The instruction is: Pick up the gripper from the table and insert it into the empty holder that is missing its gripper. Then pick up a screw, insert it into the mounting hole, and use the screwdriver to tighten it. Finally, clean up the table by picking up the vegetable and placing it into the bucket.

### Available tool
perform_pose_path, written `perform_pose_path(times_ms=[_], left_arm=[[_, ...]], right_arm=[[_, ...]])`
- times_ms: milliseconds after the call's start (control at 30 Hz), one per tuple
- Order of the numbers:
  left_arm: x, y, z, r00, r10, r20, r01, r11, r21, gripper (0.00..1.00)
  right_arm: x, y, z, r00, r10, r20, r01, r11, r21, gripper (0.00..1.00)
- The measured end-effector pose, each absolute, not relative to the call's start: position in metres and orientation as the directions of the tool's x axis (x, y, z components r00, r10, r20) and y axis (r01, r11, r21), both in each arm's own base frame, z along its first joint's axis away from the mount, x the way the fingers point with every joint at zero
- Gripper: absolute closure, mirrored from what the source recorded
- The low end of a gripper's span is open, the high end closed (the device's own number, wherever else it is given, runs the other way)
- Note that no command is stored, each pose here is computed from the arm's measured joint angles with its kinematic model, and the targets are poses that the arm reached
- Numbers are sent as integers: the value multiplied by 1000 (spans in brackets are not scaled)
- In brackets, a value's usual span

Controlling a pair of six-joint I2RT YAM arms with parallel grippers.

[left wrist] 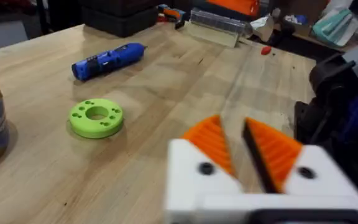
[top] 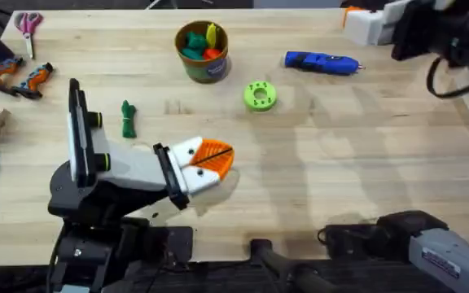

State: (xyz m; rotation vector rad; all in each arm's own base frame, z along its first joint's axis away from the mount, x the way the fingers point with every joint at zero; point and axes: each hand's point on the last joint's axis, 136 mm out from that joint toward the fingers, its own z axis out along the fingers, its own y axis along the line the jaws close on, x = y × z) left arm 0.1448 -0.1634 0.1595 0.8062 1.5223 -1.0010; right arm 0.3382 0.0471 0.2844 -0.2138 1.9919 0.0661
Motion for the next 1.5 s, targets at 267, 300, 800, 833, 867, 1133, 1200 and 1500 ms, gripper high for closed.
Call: perform_pose_path(times_ms=[267,300,800,833,867,1133,1200,1500], left_arm=[[145,-163,160,-181,-24,-983,893,414,-175,18],[145,-163,160,-179,-24,-983,894,414,-173,16],[180,-121,182,-269,-45,-962,640,738,-213,15],[180,-115,189,-280,-46,-959,606,766,-214,15],[180,-108,197,-289,-46,-956,565,798,-209,15],[182,-60,241,-474,4,-880,292,944,-153,15],[187,-54,242,-557,16,-830,245,959,-145,15],[228,-36,247,-816,99,-570,158,986,-55,15]], right_arm=[[306,43,270,-546,-66,-835,-149,989,19,61],[303,43,272,-559,-64,-827,-146,989,22,59],[278,26,303,-647,-49,-761,-85,996,8,61],[277,24,301,-655,-45,-754,-77,997,7,61],[276,22,299,-663,-41,-748,-70,998,7,61],[271,9,281,-738,-6,-675,-17,1000,10,61],[270,6,278,-761,2,-649,-6,1000,10,62],[276,3,289,-766,13,-643,8,1000,11,61]])
